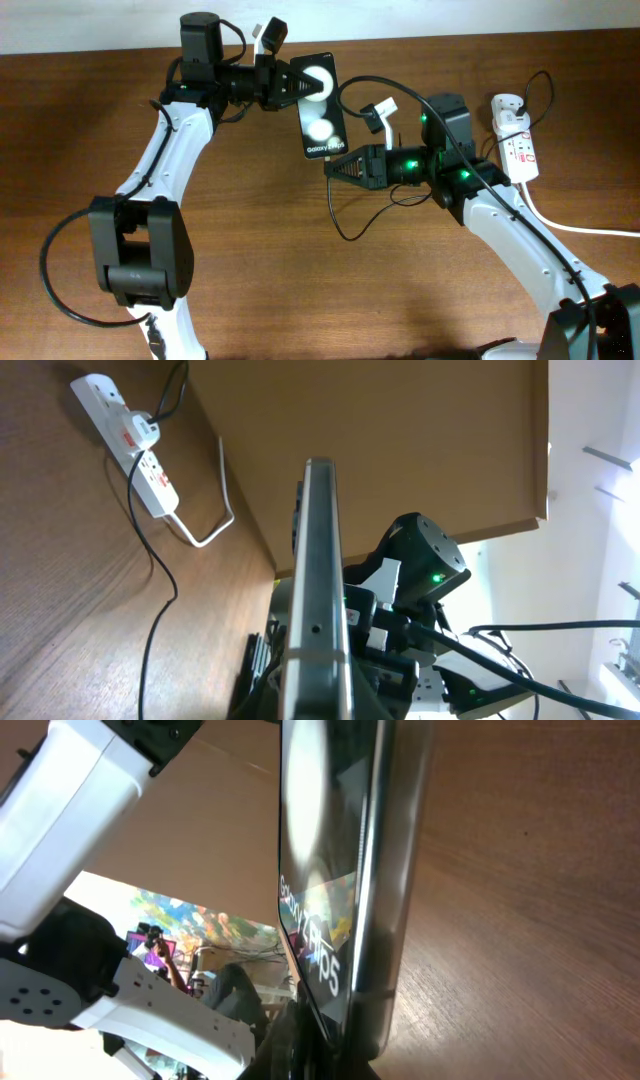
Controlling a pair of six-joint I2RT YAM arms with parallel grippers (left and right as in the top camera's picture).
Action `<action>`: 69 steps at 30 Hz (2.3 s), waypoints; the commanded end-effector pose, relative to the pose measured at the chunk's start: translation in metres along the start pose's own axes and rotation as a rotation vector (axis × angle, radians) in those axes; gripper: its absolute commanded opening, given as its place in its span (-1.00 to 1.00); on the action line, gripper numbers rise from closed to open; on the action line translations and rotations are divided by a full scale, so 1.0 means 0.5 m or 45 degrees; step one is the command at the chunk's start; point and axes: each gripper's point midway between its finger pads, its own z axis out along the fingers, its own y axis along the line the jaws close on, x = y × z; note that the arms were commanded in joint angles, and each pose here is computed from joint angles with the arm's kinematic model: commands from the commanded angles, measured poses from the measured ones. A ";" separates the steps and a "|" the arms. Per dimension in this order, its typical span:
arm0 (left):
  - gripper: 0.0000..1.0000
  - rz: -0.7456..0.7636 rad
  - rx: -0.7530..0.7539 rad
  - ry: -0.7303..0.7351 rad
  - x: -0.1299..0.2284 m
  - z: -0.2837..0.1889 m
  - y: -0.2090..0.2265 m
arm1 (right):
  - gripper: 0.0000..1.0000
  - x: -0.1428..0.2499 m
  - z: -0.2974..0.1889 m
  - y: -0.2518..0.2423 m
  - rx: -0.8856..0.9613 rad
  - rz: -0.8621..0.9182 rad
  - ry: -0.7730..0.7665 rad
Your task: Plug charger to phone and switch on socket
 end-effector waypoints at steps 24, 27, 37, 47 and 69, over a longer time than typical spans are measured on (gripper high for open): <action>-1.00 0.039 0.062 0.074 0.018 0.023 -0.025 | -0.92 -0.059 -0.066 -0.050 0.053 0.006 -0.131; -1.00 0.040 0.062 0.074 0.018 0.023 -0.025 | -0.92 -0.060 -0.065 -0.041 0.030 -0.019 -0.126; -1.00 0.107 -0.067 -0.234 -0.056 -0.222 0.001 | -0.92 0.053 -0.074 -0.269 0.933 0.257 -0.060; -1.00 0.097 -0.069 -0.238 -0.056 -0.224 0.002 | -0.49 0.077 -0.014 -0.510 1.360 0.426 0.337; -1.00 0.097 -0.068 -0.238 -0.055 -0.224 0.002 | 0.03 0.137 0.022 -0.418 1.273 0.717 0.472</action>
